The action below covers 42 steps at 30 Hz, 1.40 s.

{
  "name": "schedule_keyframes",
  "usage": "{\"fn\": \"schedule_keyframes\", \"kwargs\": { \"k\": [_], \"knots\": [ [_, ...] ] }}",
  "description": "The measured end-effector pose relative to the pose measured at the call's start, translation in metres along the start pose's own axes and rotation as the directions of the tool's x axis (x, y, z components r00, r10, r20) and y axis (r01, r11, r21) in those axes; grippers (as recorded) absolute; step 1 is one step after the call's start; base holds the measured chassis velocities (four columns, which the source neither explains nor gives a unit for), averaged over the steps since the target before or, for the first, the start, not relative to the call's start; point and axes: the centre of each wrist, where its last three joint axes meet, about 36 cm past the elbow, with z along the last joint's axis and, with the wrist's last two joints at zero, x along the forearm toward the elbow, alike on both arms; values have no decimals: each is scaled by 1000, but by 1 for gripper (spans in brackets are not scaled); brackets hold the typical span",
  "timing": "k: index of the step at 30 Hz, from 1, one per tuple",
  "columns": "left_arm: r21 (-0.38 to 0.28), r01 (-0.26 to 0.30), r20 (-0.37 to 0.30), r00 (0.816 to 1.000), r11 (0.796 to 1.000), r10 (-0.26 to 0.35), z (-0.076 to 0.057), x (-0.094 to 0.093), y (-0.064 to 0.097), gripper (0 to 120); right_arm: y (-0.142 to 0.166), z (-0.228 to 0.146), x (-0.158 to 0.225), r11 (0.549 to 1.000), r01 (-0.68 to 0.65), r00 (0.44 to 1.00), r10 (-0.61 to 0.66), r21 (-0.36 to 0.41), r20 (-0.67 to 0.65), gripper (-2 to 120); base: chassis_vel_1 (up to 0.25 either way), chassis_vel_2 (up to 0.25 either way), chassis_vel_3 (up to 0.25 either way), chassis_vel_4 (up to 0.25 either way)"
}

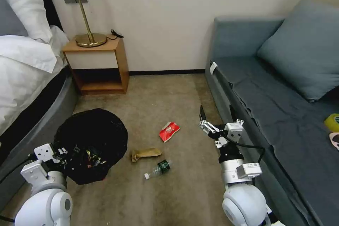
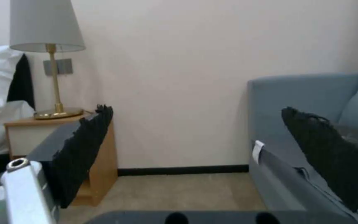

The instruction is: Pick up the trash bin, then pick up the garbage on the floor and place it into the trash bin.

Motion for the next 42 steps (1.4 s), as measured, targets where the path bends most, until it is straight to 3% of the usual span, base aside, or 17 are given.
{"fn": "schedule_keyframes", "kwargs": {
  "k": [6, 13, 16, 23, 30, 33, 35, 36, 37, 40, 41, 42],
  "knots": [
    [0, -1, 1, 1000, 1000, 1, 0, 1, 0, 3, 1, 4, -3, 1000, 21, 1000, -21, 7, 4, 100, -93, 86, 92, -78],
    [-2, -1, 2, 1000, 1000, 1, 0, 2, 0, 3, -17, 20, -27, 972, 191, 980, -197, 136, 34, 100, -9, 7, 5, -3],
    [-3, -2, 2, 1000, 1000, 2, 0, 2, -1, 3, -20, 24, -35, 959, 238, 970, -244, 154, 18, 100, 0, 0, 0, 0],
    [-18, -4, 6, 1000, 1000, 4, 2, 3, -2, 3, -33, 55, -82, 887, 386, 922, -380, 254, -73, 100, 0, 0, 0, 0],
    [-25, -4, 11, 1000, 1000, 5, 2, 5, -2, 3, -34, 75, -104, 807, 525, 850, -484, 271, -207, 100, 0, 0, 0, 0],
    [-28, 0, 13, 1000, 1000, 1, 2, 6, -1, 3, -40, 87, -122, 714, 649, 755, -559, 263, -343, 100, 0, 0, 0, 0],
    [-31, 1, 13, 1000, 1000, -1, 2, 6, -1, 3, -47, 92, -138, 645, 740, 652, -616, 193, -443, 100, 0, 0, 0, 0],
    [-31, 1, 13, 1000, 1000, -1, 2, 6, -1, 3, -47, 92, -138, 645, 740, 652, -616, 193, -443, 100, 0, 0, 0, 0],
    [-31, 1, 13, 1000, 1000, -1, 3, 6, -1, 3, -50, 93, -143, 623, 768, 607, -635, 147, -477, 100, 0, 0, 0, 0],
    [-35, 4, 14, 1000, 999, -3, 2, 6, 0, 3, -65, 108, -170, 432, 898, 305, -748, -83, -589, 100, 0, 0, 0, 0],
    [-35, 4, 14, 1000, 999, -3, 2, 6, 0, 3, -65, 108, -170, 432, 898, 305, -748, -83, -589, 100, 0, 0, 0, 0],
    [-36, 5, 15, 1000, 999, -4, 2, 6, 0, 3, -67, 114, -176, 370, 920, 224, -767, -129, -601, 100, 0, 0, 0, 0]
  ]
}}
